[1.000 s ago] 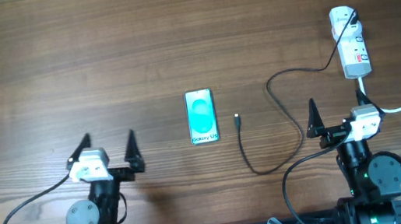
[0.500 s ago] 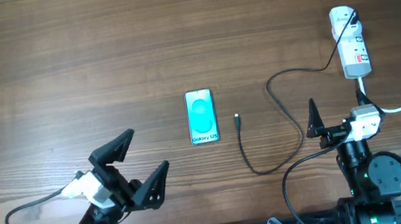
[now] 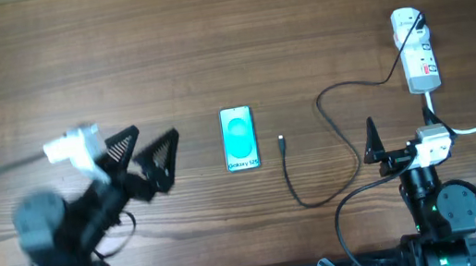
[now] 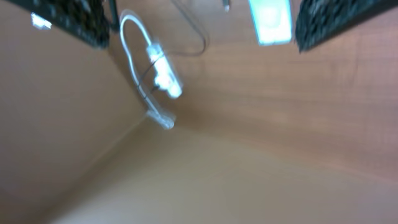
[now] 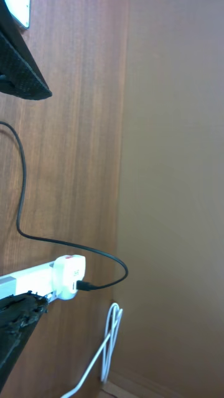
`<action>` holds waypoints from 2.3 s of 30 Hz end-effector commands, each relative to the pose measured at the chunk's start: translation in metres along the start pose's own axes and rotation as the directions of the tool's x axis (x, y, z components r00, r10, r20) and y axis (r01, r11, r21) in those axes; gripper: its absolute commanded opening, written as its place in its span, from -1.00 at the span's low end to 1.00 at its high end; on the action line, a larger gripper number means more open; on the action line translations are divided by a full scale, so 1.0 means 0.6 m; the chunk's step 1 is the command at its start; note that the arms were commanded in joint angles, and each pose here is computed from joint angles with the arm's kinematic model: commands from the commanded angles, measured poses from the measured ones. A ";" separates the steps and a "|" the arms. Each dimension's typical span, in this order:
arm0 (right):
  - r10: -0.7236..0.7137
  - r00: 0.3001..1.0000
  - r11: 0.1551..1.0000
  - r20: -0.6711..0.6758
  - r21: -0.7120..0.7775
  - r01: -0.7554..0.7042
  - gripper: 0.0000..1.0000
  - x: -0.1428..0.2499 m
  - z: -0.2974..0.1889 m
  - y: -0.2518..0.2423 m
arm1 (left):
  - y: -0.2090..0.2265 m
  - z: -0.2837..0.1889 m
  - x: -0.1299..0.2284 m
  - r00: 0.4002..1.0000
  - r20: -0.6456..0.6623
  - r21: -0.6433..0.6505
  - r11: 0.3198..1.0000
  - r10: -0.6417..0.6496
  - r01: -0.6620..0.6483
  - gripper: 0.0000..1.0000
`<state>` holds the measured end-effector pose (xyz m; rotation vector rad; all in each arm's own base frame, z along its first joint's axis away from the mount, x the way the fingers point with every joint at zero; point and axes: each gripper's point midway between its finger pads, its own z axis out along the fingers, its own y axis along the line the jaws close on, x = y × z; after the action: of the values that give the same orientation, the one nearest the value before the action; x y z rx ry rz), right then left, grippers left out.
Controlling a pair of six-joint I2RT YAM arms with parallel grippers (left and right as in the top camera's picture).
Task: Plug charger to phone and switch on socket
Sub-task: 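Move the left gripper forward over the phone and lower it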
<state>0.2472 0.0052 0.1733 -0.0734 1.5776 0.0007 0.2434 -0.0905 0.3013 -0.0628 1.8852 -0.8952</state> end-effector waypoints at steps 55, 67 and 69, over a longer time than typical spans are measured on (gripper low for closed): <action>-0.003 1.000 1.000 0.005 0.004 0.003 0.99 -0.001 0.000 0.000 | 0.121 0.315 0.314 0.580 -0.676 -0.706 0.627 -0.455 -0.330 1.00; -0.003 1.000 1.000 0.005 0.004 0.003 1.00 -0.001 0.000 0.000 | 0.133 0.331 0.364 0.557 -0.724 -0.644 0.687 -0.407 -0.335 1.00; -0.003 1.000 1.000 0.004 0.004 0.003 1.00 -0.001 0.000 0.000 | 0.130 0.333 0.376 0.528 -0.756 -0.603 0.724 -0.386 -0.335 0.99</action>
<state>0.2472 0.0052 0.1732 -0.0737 1.5780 0.0004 0.3271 -0.2336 0.0497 -0.2352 3.0876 -0.0492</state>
